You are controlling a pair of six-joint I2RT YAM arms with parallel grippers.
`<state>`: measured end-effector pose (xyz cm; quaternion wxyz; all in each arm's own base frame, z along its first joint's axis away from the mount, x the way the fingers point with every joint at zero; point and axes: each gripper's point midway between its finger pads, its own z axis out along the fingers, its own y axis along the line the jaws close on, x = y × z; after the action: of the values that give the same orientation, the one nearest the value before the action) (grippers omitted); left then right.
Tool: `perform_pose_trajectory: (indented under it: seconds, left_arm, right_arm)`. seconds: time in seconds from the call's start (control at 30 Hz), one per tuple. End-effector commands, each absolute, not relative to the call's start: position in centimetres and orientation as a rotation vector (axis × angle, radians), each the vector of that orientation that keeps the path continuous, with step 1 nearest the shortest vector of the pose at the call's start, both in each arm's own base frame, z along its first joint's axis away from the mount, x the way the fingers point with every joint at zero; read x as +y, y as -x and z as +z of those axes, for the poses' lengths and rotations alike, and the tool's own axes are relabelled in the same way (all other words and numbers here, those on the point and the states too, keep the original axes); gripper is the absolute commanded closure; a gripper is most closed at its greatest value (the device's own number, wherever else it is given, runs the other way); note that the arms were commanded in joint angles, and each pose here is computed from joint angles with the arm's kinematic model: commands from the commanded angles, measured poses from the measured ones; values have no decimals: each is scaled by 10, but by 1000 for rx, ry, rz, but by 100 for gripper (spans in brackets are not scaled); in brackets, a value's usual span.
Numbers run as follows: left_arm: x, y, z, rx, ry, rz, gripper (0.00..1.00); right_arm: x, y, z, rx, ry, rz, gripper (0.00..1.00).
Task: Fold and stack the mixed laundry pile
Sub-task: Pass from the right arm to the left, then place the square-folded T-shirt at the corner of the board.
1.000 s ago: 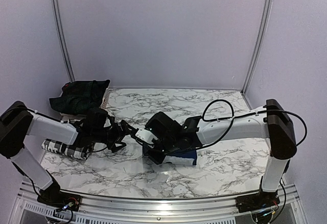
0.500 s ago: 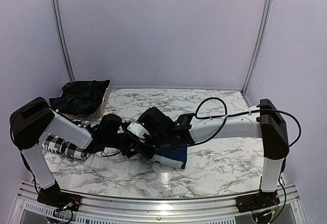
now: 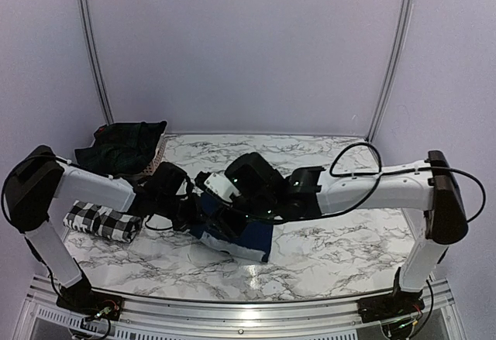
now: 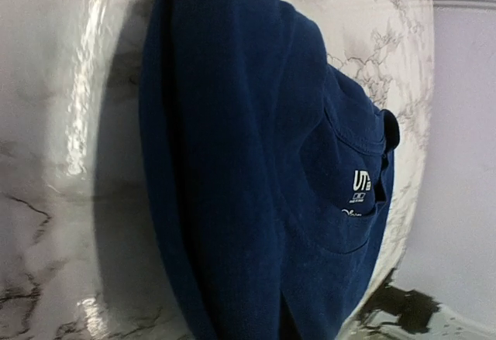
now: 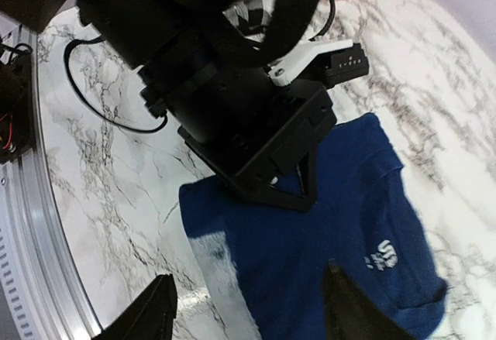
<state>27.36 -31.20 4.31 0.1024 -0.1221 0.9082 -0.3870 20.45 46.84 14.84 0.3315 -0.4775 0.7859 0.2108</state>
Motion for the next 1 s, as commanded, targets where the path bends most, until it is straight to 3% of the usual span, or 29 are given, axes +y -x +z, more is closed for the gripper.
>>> perform_pose_trajectory:
  seconds: [0.0,0.13,0.17,0.43,0.97]
  left_arm:
    - [-267,-258,55,2831,22,-711,100]
    - [-245,-255,83,2822,-206,-554,100]
    - [-241,-253,90,2821,-262,-529,100]
    - [-191,-266,149,2746,-434,-216,100]
    - [-143,-279,209,2630,-357,-138,100]
  right_arm:
    - [452,-209,209,1969,1094,592,31]
    - [428,-216,219,1988,987,582,4]
    - [423,-217,221,1993,966,580,2]
    - [379,-237,240,1999,786,591,2]
    - [351,-234,228,2026,743,568,2]
